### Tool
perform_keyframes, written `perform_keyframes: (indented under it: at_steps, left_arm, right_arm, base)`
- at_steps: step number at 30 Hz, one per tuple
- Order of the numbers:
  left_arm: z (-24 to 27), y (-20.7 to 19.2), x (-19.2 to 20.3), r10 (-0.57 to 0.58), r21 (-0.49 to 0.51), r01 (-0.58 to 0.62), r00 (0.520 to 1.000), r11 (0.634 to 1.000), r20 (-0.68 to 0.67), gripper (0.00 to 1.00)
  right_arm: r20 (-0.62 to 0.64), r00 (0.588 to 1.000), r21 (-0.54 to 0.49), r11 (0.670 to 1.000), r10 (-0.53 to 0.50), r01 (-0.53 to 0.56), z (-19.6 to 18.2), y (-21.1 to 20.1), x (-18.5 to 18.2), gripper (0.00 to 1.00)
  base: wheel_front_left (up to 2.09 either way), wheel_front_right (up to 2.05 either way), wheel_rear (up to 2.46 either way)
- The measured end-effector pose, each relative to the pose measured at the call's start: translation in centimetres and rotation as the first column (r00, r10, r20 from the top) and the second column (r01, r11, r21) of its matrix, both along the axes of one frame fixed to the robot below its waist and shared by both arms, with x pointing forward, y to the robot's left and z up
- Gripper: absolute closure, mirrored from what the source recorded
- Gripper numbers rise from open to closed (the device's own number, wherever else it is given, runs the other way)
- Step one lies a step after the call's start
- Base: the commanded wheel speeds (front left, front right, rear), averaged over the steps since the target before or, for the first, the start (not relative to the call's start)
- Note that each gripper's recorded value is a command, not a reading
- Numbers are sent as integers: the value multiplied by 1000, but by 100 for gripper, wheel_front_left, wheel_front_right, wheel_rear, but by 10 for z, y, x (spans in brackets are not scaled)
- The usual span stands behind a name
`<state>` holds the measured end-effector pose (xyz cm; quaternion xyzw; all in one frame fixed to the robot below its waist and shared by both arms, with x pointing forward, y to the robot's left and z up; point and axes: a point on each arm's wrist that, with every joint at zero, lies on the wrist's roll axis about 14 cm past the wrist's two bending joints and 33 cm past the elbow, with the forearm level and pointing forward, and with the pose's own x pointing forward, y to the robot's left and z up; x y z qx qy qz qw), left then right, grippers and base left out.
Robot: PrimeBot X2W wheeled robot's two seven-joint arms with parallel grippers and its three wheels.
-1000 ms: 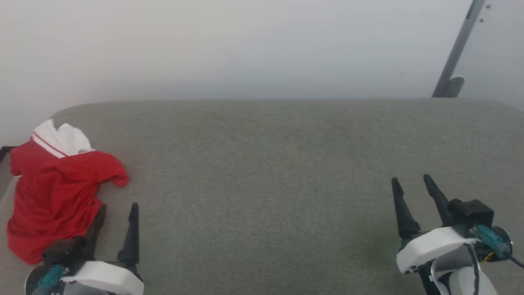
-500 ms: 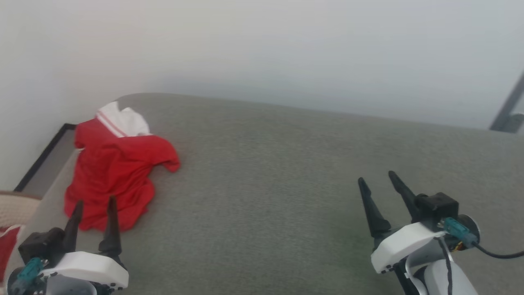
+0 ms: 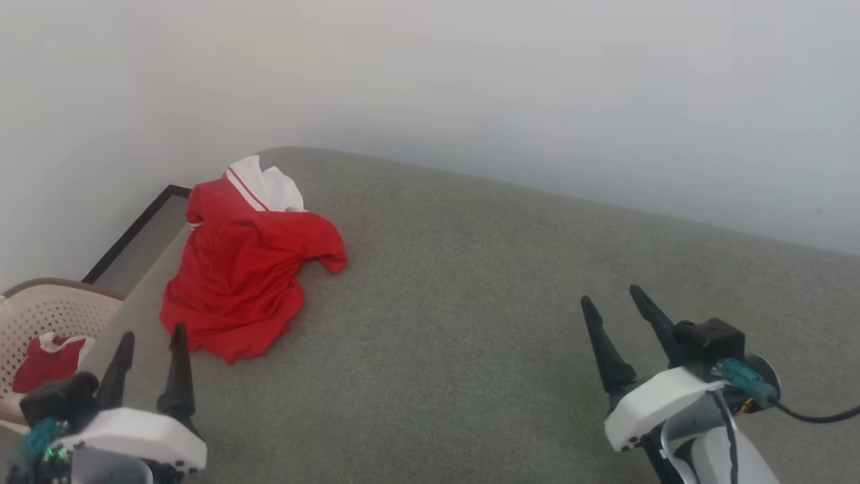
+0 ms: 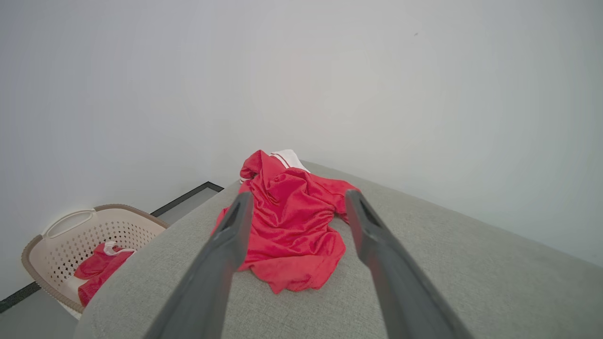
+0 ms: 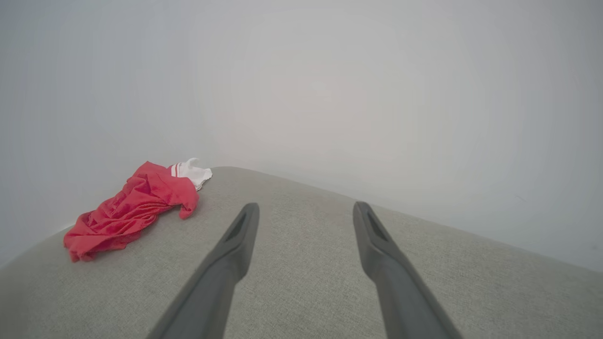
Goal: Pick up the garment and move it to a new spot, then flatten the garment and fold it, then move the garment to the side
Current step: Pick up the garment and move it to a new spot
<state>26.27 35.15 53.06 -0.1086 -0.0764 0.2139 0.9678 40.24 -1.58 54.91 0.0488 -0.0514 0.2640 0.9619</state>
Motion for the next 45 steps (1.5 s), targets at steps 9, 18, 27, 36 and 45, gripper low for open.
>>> perform_keyframes:
  at_steps: [9, 18, 27, 36, 45]
  left_arm:
    - [9, 20, 40, -43, -28, 40, 995, 999, -93, 0]
    - [-3, 36, 119, -103, -93, 82, 962, 992, -253, 0]
    - [-77, 41, 183, -158, -224, 41, 829, 974, -536, 0]
    - [-163, 26, 190, -234, -347, -94, 572, 933, -786, 0]
    - [-180, 26, 196, -235, -353, -134, 528, 926, -816, 0]
  right_arm:
    - [-14, 998, -15, 998, -56, 56, -8, -24, 16, 0]
    - [-7, 992, -42, 992, -123, 123, -11, -52, 55, 0]
    - [-65, 981, -94, 980, -182, 175, -47, -80, 89, 0]
    - [-117, 969, -141, 969, -219, 202, -79, -101, 107, 0]
    - [-134, 962, -162, 963, -237, 215, -90, -109, 114, 0]
  base:
    - [0, 0, 0]
    - [0, 0, 0]
    - [0, 0, 0]
    - [0, 0, 0]
    - [0, 0, 0]
